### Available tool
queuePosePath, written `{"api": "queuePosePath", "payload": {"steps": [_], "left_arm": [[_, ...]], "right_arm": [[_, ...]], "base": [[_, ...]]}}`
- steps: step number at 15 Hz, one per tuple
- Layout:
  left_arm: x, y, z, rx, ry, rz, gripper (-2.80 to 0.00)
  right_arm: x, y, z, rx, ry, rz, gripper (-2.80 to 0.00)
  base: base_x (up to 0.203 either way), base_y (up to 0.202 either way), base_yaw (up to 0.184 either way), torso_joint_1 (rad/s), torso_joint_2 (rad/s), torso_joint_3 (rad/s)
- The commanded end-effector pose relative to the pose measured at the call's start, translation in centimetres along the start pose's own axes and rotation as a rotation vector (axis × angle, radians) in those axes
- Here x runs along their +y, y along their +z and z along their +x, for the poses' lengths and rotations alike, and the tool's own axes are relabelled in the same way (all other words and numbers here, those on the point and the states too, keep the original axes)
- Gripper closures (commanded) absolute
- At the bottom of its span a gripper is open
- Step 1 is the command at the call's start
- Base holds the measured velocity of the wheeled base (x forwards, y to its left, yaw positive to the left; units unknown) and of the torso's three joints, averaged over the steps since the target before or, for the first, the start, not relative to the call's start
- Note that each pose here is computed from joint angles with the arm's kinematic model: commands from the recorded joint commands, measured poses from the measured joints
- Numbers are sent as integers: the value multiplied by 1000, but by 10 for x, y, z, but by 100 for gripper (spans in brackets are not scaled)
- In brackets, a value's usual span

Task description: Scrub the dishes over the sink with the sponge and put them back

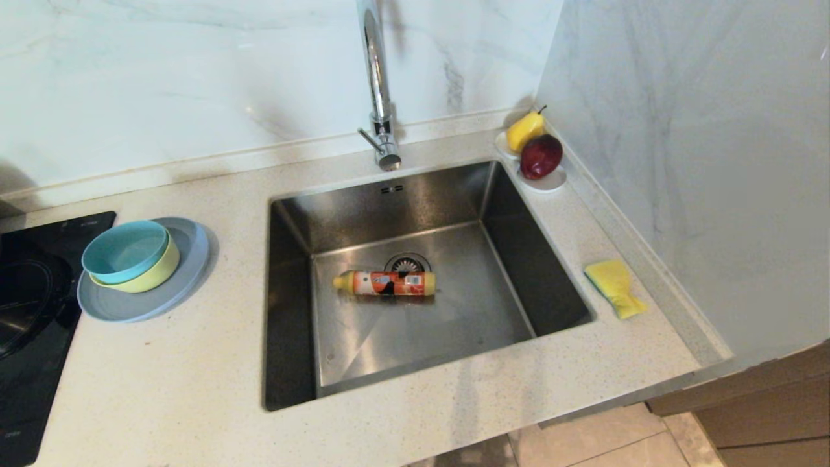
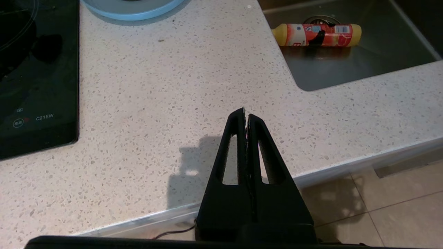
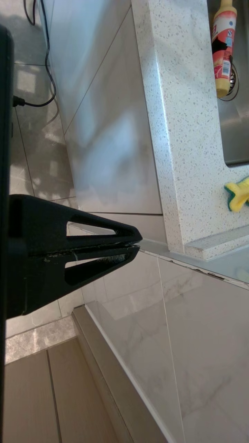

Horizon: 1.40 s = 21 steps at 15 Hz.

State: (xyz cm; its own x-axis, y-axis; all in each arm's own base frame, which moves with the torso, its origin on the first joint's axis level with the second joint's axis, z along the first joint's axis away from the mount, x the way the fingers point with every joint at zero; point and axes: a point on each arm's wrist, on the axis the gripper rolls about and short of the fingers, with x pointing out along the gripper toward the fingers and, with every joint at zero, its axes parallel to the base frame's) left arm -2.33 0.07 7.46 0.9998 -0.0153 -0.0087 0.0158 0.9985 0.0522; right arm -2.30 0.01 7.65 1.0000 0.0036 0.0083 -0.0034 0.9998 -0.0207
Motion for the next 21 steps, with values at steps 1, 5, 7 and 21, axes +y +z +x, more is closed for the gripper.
{"api": "queuePosePath", "payload": {"steps": [1, 5, 7, 21], "left_arm": [[0, 0, 0, 3, 0, 0, 0], [0, 0, 0, 3, 0, 2, 0], [0, 0, 0, 2, 0, 1, 0], [0, 0, 0, 3, 0, 0, 0]], "right_arm": [[0, 0, 0, -1, 1, -1, 0], [0, 0, 0, -1, 1, -1, 0], [0, 0, 0, -1, 1, -1, 0], [0, 0, 0, 2, -1, 1, 0]], "base": [[0, 0, 0, 0, 0, 0], [0, 0, 0, 0, 0, 0], [0, 0, 0, 0, 0, 0], [0, 0, 0, 0, 0, 0]]}}
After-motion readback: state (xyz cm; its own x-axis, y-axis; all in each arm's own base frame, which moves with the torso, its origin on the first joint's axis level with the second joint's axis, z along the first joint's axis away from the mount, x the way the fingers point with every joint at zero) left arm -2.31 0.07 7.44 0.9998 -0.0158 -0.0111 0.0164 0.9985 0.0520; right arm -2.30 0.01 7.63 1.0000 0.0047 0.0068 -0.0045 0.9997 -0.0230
